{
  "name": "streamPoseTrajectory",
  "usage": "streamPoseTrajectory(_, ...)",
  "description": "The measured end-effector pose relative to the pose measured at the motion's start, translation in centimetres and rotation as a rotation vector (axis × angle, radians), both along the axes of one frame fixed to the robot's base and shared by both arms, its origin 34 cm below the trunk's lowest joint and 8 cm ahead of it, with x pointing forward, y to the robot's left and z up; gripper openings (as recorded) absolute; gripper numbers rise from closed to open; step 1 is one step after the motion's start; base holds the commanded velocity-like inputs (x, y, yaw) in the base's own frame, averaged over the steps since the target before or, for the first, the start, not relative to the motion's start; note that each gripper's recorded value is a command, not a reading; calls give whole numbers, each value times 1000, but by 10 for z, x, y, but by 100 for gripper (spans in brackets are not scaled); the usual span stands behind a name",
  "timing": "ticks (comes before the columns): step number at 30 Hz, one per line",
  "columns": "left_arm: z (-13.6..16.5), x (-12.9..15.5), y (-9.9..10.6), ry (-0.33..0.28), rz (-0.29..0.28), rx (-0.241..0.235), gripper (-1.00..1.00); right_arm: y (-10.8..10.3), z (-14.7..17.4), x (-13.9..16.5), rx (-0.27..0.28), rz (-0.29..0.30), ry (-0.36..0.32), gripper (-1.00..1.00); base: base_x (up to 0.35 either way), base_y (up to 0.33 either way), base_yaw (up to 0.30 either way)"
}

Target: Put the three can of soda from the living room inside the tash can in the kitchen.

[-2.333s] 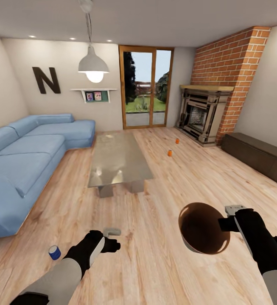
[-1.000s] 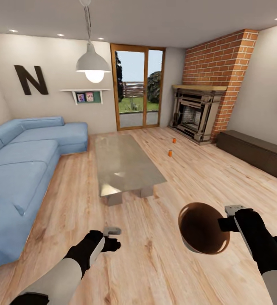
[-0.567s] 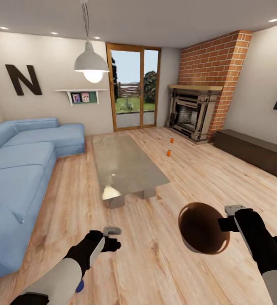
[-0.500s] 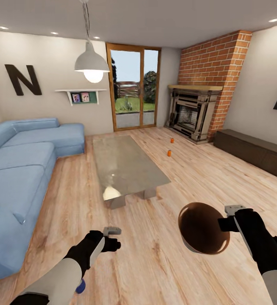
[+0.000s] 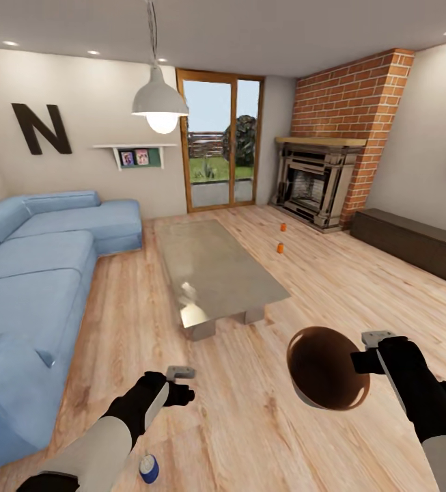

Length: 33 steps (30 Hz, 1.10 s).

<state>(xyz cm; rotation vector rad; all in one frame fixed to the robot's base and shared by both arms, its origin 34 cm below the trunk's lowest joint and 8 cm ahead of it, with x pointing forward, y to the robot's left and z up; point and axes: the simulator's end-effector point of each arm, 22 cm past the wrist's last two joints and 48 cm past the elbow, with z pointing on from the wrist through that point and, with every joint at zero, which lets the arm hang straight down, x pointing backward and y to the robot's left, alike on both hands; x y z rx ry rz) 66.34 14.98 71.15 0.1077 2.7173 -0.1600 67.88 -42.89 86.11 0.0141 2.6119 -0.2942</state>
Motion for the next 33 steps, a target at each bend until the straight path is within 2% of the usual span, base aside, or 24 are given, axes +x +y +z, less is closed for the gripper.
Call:
streamPoseTrajectory(10,0,0,0,-3,-3,1,100,0,0,0,0,0,0,-100,132,316,0)
streamPoseTrajectory(20,1,1,-1,-6,-7,5,100,0,0,0,0,0,0,-100,242,252,0)
streamPoseTrajectory(25,3,6,0,-32,-6,5,100,1,0,0,5,1,0,-100,276,160,0)
streamPoseTrajectory(33,4,8,-1,-39,-6,5,100,0,0,0,1,1,0,-100,196,89,0)
